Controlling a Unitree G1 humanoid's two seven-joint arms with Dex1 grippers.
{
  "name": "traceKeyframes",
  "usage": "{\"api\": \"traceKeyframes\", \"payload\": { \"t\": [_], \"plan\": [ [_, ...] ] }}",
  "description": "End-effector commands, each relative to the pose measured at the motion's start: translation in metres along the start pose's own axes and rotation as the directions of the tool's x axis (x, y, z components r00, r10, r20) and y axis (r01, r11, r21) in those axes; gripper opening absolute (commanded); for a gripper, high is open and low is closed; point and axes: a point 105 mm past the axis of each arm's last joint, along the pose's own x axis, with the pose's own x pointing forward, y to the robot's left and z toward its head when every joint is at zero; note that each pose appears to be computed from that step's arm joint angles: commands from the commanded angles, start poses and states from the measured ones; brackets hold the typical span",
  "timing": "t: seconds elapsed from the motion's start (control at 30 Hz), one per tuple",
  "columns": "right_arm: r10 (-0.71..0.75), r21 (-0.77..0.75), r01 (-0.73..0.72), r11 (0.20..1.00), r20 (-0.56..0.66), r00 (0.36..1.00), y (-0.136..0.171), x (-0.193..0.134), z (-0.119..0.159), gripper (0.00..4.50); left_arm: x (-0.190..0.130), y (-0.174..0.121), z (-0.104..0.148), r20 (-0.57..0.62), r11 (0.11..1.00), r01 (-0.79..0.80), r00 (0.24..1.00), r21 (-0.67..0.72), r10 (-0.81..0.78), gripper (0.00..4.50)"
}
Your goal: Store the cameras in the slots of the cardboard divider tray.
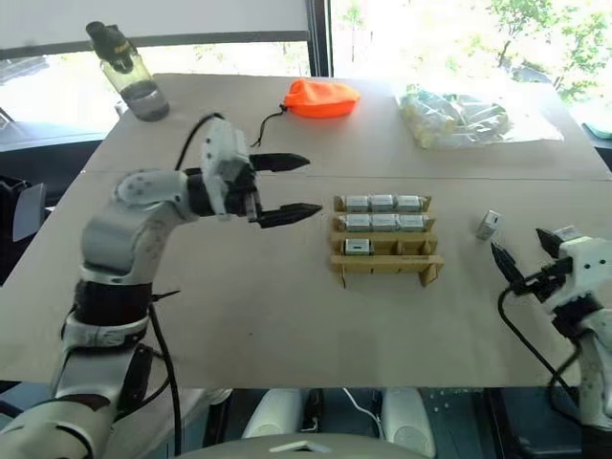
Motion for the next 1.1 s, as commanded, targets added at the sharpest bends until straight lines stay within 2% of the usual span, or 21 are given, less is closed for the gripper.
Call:
{"api": "traceKeyframes", "payload": {
  "t": [0.03, 0.13, 0.3, 0.53, 0.73, 1.1],
  "plan": [
    [-0.142, 0.032, 0.142, 0.989, 0.005, 0.990, -0.008, 0.011, 0.003, 4.50, -0.020, -0.013, 0.021, 0.033, 0.999, 0.030, 0.999, 0.026, -0.030, 4.46],
    [-0.218, 0.080, 0.218, 0.973, -0.006, 0.976, -0.010, 0.020, 0.001, 4.50, -0.033, -0.018, 0.018, -0.014, 0.999, 0.038, 0.999, 0.025, -0.037, 4.46],
    [-0.203, 0.125, 0.205, 0.971, -0.026, 0.979, 0.012, 0.042, -0.002, 4.50, -0.061, -0.026, 0.006, -0.120, 0.998, 0.060, 0.991, -0.010, -0.061, 4.46],
    [-0.230, 0.173, 0.239, 0.955, -0.073, 0.970, 0.029, 0.062, -0.011, 4.50, -0.069, -0.027, 0.014, -0.113, 0.998, 0.070, 0.991, 0.008, -0.069, 4.46],
    [-0.307, 0.173, 0.319, 0.932, -0.092, 0.947, 0.021, 0.067, -0.015, 4.50, -0.071, -0.033, 0.017, -0.104, 0.995, 0.103, 0.989, 0.011, -0.101, 4.46],
    [-0.347, 0.191, 0.362, 0.913, -0.107, 0.932, 0.019, 0.065, -0.020, 4.50, -0.069, -0.039, 0.021, -0.089, 0.986, 0.166, 0.983, 0.034, -0.162, 4.46]
  ]
}}
